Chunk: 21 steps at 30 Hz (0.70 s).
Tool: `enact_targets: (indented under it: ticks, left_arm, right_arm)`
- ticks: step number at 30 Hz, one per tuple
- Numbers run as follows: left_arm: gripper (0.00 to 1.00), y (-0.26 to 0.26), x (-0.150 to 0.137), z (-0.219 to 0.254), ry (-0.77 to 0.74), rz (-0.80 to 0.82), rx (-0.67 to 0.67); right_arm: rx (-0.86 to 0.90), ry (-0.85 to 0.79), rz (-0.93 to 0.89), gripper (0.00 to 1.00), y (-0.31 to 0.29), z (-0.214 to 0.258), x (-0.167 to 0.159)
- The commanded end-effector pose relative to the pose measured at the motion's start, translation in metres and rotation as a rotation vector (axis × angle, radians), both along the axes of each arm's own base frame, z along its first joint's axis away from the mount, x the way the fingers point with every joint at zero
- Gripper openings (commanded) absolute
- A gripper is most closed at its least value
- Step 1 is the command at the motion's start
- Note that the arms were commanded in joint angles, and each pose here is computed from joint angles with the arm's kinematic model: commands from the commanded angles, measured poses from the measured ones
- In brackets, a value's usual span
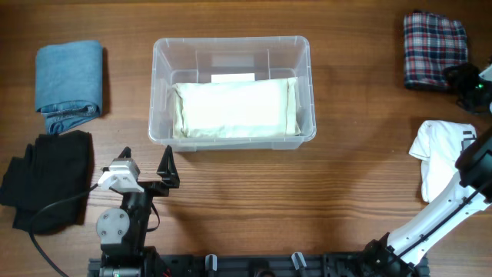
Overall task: Pack container
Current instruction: 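Move the right gripper to the plaid cloth and grasp it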
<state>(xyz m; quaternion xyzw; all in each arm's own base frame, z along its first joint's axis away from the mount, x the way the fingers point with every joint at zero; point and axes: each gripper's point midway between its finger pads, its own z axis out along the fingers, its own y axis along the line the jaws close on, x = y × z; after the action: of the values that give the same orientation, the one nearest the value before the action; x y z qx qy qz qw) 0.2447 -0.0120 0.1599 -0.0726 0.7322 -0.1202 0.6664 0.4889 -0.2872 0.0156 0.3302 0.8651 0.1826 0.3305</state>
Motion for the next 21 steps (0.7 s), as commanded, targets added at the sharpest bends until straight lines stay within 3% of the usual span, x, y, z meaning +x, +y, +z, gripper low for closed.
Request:
enact_targets:
  ticks: [1, 11, 16, 21]
  left_arm:
    - [1.00, 0.003, 0.000, -0.001, -0.002, 0.015, -0.009]
    - [1.00, 0.003, 0.000, -0.001, -0.002, 0.015, -0.009]
    - [1.00, 0.003, 0.000, -0.001, -0.002, 0.015, -0.009]
    - [1.00, 0.003, 0.000, -0.001, -0.002, 0.015, -0.009]
  right_arm:
    - [0.082, 0.063, 0.050, 0.51, 0.032, -0.040, -0.001]
    - [0.060, 0.069, 0.089, 0.04, 0.034, -0.038, -0.004]
    - [0.041, 0.047, 0.096, 0.04, 0.037, -0.009, -0.001]
    - [-0.052, -0.043, 0.149, 0.04, 0.052, 0.068, 0.009]
